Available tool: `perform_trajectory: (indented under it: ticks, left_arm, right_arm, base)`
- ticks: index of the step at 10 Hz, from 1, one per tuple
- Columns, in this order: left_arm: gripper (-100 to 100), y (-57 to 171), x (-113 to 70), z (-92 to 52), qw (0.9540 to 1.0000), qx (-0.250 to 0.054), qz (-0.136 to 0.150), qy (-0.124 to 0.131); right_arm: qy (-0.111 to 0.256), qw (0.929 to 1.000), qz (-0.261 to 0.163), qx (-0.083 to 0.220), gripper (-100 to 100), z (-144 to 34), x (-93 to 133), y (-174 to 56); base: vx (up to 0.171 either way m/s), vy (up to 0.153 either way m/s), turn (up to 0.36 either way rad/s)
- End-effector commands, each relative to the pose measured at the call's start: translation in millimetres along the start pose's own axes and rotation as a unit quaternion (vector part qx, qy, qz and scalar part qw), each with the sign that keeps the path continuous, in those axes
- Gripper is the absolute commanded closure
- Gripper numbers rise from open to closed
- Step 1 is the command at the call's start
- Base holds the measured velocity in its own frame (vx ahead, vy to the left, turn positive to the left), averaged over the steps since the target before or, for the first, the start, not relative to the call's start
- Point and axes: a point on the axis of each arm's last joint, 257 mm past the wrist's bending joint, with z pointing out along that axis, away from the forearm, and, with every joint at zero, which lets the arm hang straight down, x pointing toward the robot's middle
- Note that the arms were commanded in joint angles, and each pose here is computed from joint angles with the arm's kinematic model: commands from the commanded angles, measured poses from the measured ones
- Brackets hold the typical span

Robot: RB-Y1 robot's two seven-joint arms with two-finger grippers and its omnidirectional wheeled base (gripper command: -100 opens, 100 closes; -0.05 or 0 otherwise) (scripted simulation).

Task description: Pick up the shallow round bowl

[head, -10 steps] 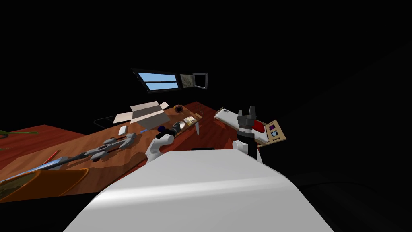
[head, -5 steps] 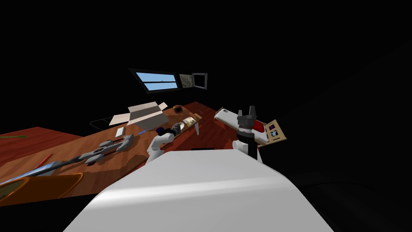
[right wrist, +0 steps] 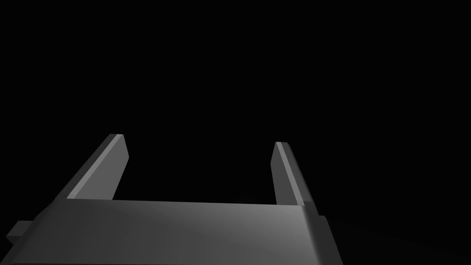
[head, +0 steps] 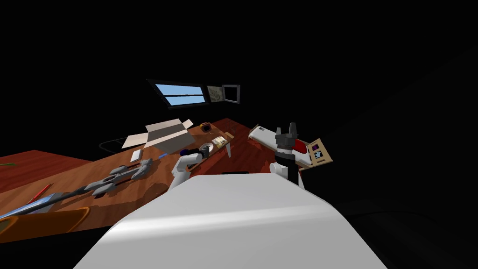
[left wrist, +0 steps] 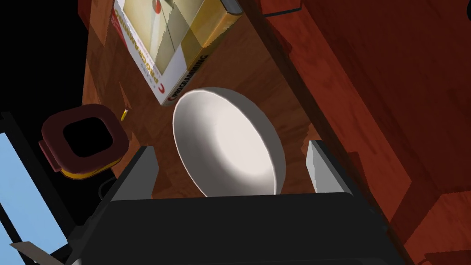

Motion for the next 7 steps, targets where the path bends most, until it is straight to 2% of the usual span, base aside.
perform_trajectory:
  ticks: [1, 2, 4, 7]
  left_arm:
    - [-100, 19, -8.2, 5.8, 0.9993, -0.037, -0.006, -0.008]
    - [-100, 24, -8.1, 5.4, 0.9989, -0.045, -0.006, -0.008]
    - [-100, 47, -18.7, 9.7, 0.9956, -0.09, -0.014, -0.019]
    - [-100, 87, -33.5, 10.5, 0.9872, -0.154, -0.025, -0.036]
  right_arm:
    - [0.0, 1.0, 0.0, 0.0, 0, 0.0, 0, 0]
    - [0.0, 1.0, 0.0, 0.0, 0, 0.0, 0, 0]
    - [0.0, 1.0, 0.0, 0.0, 0, 0.0, 0, 0]
    - [0.0, 1.0, 0.0, 0.0, 0, 0.0, 0, 0]
  base:
    - [0.067, 0.039, -0.042]
    - [0.051, 0.042, -0.015]
    - [0.057, 0.045, -0.037]
    - [0.091, 0.094, -0.027]
